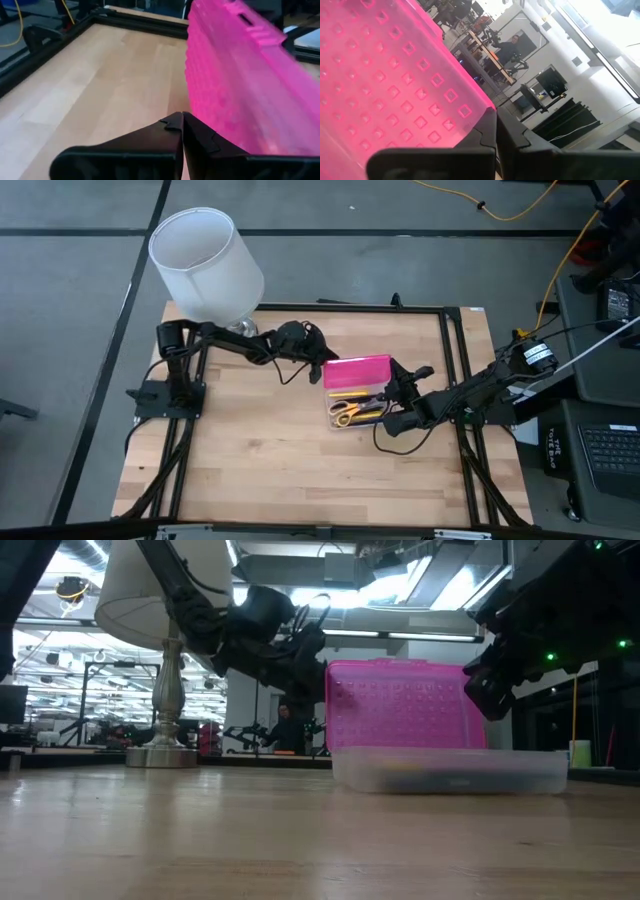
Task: Pick & place school supplies into a supply box
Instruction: Close the pink supply box
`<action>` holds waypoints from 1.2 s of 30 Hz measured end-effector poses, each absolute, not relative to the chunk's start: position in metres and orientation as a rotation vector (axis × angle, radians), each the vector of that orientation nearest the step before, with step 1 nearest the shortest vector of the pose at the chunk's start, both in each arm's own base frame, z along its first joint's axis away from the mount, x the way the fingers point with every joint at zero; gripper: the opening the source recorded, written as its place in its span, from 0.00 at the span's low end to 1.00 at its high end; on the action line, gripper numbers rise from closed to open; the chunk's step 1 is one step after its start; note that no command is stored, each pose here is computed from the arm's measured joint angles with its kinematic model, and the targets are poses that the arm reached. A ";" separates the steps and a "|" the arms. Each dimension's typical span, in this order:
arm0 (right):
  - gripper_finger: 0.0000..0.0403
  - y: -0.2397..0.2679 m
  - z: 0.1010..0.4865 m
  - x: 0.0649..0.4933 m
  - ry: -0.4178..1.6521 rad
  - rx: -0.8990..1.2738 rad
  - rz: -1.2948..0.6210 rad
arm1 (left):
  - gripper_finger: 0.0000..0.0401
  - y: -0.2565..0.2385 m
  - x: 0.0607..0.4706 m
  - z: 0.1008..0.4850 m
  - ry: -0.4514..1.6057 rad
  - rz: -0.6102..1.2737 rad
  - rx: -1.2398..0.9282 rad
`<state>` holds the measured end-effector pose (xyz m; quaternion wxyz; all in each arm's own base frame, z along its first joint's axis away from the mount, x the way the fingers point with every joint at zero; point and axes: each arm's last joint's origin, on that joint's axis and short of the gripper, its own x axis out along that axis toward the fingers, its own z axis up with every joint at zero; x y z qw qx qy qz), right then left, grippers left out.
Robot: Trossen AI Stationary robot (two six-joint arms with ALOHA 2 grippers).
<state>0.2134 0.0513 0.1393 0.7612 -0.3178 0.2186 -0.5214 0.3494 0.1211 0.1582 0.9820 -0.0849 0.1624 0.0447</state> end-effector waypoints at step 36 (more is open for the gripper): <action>0.00 0.060 0.140 0.213 0.461 -0.698 -1.101 | 0.00 0.124 0.354 0.160 0.307 -0.142 -0.048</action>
